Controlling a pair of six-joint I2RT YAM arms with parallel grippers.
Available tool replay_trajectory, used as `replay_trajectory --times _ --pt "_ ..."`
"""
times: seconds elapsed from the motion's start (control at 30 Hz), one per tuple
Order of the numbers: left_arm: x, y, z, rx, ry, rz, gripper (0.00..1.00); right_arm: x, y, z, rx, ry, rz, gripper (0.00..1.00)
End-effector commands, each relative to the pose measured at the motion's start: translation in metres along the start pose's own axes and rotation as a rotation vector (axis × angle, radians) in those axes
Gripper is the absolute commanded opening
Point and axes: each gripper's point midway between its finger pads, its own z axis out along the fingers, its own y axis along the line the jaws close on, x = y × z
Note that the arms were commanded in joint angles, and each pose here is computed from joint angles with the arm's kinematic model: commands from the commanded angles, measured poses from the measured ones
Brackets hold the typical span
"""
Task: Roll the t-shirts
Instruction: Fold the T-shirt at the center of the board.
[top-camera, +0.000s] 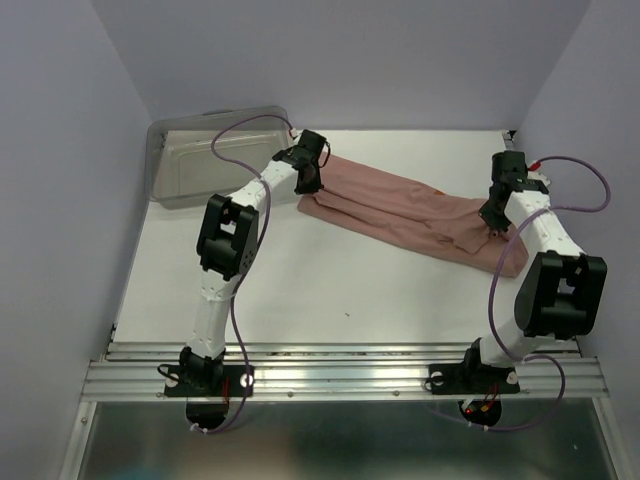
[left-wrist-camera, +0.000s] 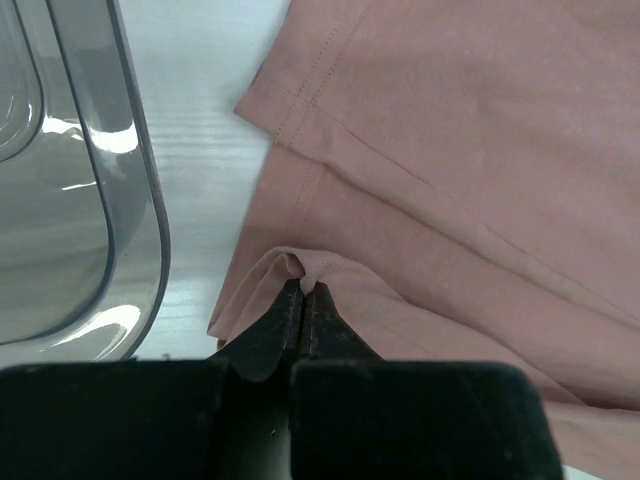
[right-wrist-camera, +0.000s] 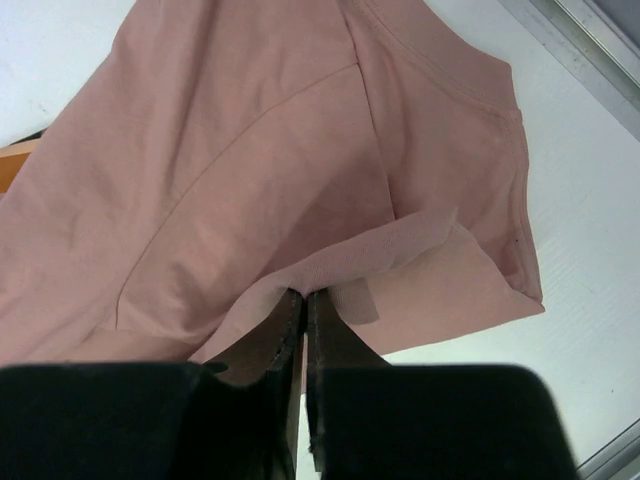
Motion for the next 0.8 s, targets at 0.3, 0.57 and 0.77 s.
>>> replay_trajectory --times 0.3,0.57,0.77 --pt "-0.055 -0.027 -0.048 0.105 -0.139 0.014 0.50 -0.050 0.011 0.000 -0.052 -0.110 0.060 0.70" --pt "-0.046 -0.039 -0.083 0.174 -0.159 0.055 0.50 0.001 0.021 -0.017 -0.255 0.050 0.060 0.71" --pt "-0.011 -0.041 -0.077 0.186 -0.090 0.074 0.48 0.048 0.024 -0.002 -0.306 0.179 0.073 0.71"
